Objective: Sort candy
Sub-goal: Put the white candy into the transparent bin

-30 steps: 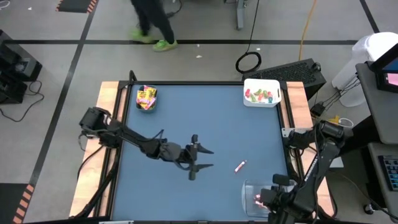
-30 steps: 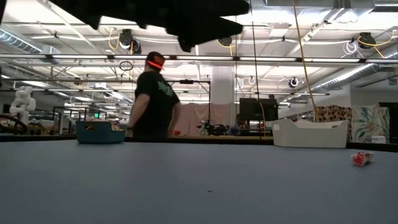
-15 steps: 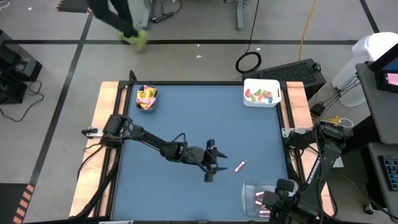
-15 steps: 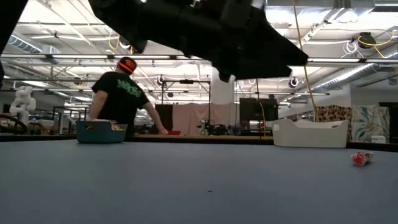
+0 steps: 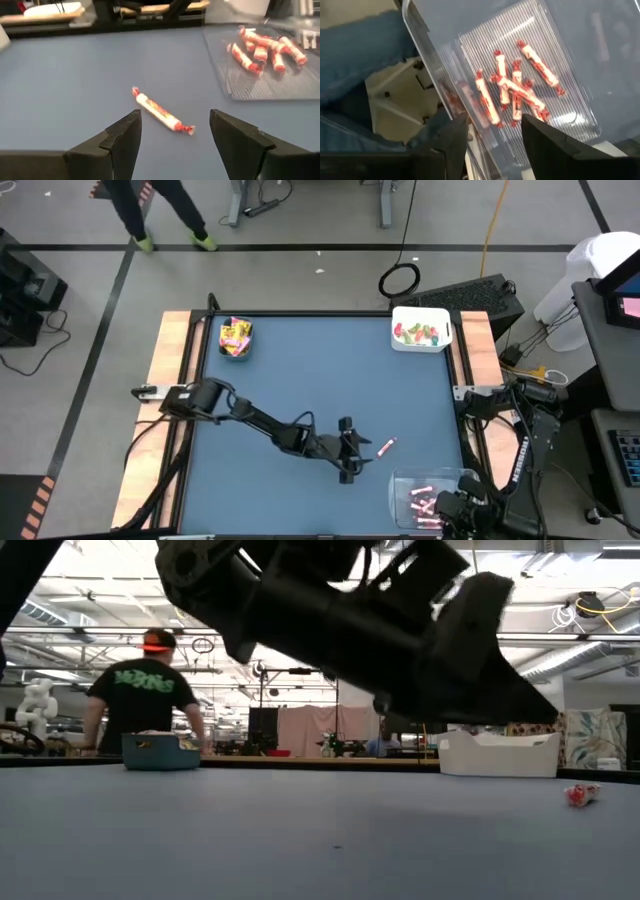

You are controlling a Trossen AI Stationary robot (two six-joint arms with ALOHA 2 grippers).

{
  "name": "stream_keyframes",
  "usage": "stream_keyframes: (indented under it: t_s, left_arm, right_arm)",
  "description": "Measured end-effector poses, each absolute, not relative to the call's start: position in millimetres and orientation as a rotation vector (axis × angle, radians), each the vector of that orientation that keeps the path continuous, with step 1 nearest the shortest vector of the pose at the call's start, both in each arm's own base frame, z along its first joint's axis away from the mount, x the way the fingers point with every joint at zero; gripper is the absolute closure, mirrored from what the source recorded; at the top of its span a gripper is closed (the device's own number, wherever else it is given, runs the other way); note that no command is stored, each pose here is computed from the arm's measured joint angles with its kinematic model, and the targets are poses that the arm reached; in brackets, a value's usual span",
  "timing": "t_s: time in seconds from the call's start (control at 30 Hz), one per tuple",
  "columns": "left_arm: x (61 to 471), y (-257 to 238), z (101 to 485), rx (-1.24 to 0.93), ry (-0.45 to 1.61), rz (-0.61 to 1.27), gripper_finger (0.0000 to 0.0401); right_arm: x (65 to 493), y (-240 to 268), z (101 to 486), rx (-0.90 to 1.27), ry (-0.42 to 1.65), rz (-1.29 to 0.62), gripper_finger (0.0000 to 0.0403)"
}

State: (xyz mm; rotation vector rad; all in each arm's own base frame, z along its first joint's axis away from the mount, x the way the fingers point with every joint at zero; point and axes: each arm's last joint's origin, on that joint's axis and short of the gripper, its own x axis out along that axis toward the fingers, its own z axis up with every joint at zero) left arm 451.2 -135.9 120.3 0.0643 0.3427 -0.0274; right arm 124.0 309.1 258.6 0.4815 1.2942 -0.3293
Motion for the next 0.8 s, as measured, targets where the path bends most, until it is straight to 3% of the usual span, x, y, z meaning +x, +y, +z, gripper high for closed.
stream_keyframes:
  t_s: [0.37, 0.8]
  left_arm:
    - [472.3, -142.3, 100.5, -0.003, 0.344, -0.042, 0.0161]
    - [499.7, -138.3, 85.2, -0.019, 0.424, 0.033, 0.0161]
  right_arm:
    - [129.2, 312.3, 261.1, 0.446, 1.109, -0.268, 0.0234]
    - [130.9, 314.0, 261.7, 0.464, 1.089, -0.256, 0.0234]
